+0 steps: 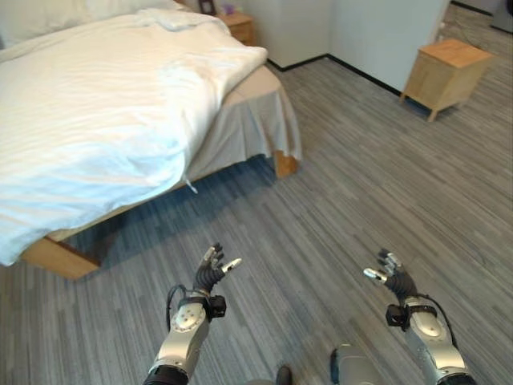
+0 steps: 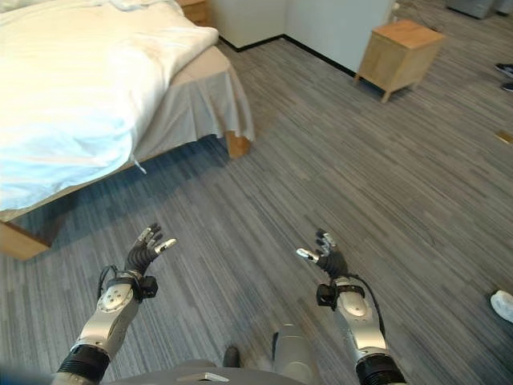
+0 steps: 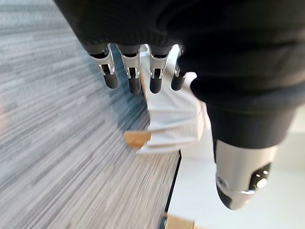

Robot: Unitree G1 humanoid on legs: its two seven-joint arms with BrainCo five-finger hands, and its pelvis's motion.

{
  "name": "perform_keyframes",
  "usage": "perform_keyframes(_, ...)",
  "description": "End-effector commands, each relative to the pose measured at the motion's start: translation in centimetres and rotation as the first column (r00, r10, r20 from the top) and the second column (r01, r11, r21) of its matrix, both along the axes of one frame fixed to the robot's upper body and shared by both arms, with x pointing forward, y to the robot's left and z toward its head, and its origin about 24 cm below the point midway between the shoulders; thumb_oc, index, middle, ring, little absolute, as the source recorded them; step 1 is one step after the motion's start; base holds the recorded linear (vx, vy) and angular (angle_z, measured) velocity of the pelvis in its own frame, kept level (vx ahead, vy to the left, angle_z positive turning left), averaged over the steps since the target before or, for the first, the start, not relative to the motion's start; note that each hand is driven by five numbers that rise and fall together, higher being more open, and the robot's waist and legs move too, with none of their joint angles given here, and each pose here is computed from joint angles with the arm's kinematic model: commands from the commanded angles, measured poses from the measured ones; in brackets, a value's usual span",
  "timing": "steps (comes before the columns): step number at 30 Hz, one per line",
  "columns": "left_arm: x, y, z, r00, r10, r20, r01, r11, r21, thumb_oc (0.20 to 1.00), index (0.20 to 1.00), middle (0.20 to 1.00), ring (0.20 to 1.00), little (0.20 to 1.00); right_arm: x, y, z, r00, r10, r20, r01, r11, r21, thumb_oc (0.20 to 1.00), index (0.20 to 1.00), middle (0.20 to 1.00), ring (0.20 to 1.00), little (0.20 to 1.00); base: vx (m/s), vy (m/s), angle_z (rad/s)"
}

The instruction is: Making the bed.

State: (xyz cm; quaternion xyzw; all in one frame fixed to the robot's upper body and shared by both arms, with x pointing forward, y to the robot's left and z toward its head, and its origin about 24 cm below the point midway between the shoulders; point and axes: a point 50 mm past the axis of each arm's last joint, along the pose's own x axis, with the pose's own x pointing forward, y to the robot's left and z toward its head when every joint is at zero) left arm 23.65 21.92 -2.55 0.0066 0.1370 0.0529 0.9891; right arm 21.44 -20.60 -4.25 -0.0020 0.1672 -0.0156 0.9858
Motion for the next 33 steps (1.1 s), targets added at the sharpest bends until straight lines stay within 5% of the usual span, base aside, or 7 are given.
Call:
perform_keyframes(1,1.5,0.8,3.1,0.987,-0.025,0.157,0.017,0.999,0.051,1.0,1.0,1.0,1.0,1.0,2.1,-0.7,2.6,0.992,0.011,0.126,-0.008,0.999,-0.031,1.0,1.0,1.0,1.0,1.0,0.26,-0.353,0.68)
perform_keyframes(18,-0.7,-0.1,1.2,0.996,-0.046,0.08,0.049,0.998,-0.045,1.0,1.0,1.0,1.0,1.0,0.5,-6.3,4.0,0.973,-0.162,0.162,0.173,0.984,-0.051,1.0,1.0,1.0,1.0,1.0,0.2,-0.32,0.58)
perform_keyframes(25,-1.0,-0.2,1.7,0.992,-0.092,0.091,0.092,0.996,0.004,1.0,1.0,1.0,1.0,1.0,0.2,-4.1,2.5,0.989,-0.1,0.104,0.102,0.995,-0.007,1.0,1.0,1.0,1.0,1.0,0.35,-0.007,-0.4)
perform_keyframes(33,-0.6,-0.2,2.3,0.987,-0.129,0.096,0.126,0.991,0.036,1.0,1.0,1.0,1.0,1.0,2.1,0.7,2.5,0.989,-0.066,0.134,0.029,0.964,0.266,1.0,1.0,1.0,1.0,1.0,0.24,0.14,-0.78)
